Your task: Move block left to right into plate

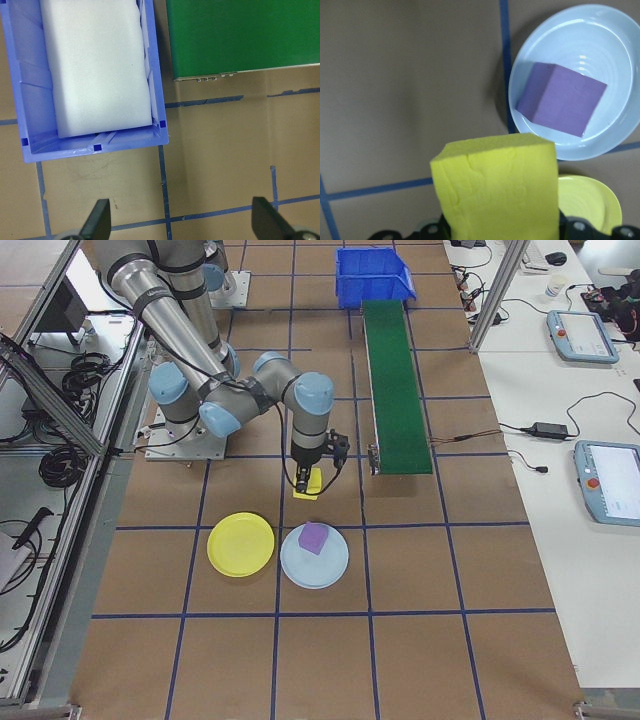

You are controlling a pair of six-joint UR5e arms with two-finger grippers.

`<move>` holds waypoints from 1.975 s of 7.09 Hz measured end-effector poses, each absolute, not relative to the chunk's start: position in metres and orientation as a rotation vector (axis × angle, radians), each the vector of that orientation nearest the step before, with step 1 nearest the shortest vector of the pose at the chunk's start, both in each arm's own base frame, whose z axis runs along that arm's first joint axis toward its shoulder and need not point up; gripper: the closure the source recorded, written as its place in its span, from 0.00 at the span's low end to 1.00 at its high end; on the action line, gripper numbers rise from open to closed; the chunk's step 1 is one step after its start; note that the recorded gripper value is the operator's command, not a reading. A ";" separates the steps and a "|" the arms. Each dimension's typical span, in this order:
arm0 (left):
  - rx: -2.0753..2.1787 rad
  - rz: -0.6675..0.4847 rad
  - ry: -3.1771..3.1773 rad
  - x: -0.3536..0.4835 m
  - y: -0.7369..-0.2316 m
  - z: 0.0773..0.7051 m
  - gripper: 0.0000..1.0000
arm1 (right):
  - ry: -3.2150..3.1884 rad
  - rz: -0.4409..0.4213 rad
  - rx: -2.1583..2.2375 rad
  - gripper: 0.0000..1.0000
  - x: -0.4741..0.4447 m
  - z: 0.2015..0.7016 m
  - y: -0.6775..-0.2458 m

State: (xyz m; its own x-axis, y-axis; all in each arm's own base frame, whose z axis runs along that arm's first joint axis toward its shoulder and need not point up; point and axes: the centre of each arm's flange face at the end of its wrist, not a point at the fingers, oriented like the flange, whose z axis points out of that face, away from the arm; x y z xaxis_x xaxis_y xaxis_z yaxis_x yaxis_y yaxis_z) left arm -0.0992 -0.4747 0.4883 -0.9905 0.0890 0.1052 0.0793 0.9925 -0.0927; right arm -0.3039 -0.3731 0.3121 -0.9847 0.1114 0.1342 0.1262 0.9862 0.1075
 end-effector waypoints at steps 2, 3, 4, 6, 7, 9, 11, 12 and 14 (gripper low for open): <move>-0.129 0.135 -3.028 -0.099 -0.474 0.489 0.00 | -3.050 -0.206 -0.350 0.65 -0.368 0.298 -0.298; -0.129 0.139 -3.029 -0.099 -0.474 0.490 0.00 | -3.078 -0.227 -0.421 0.06 -0.383 0.283 -0.273; -0.130 0.143 -3.030 -0.099 -0.475 0.491 0.00 | -3.101 -0.243 -0.458 0.00 -0.391 0.271 -0.262; -0.130 0.146 -3.030 -0.099 -0.475 0.492 0.00 | -3.124 -0.258 -0.483 0.00 -0.398 0.259 -0.258; -0.131 0.145 -3.030 -0.099 -0.475 0.492 0.00 | -3.124 -0.257 -0.479 0.00 -0.397 0.260 -0.260; -0.132 0.140 -3.028 -0.100 -0.475 0.490 0.00 | -3.100 -0.183 -0.410 0.00 -0.370 0.277 -0.312; -0.130 0.137 -3.028 -0.100 -0.474 0.489 0.00 | -3.065 -0.039 -0.323 0.00 -0.275 0.318 -0.429; -0.131 0.136 -3.027 -0.100 -0.474 0.489 0.00 | -3.069 -0.022 -0.323 0.00 -0.205 0.328 -0.470; -0.132 0.132 -3.028 -0.100 -0.474 0.488 0.00 | -3.087 -0.001 -0.235 0.00 -0.065 0.352 -0.510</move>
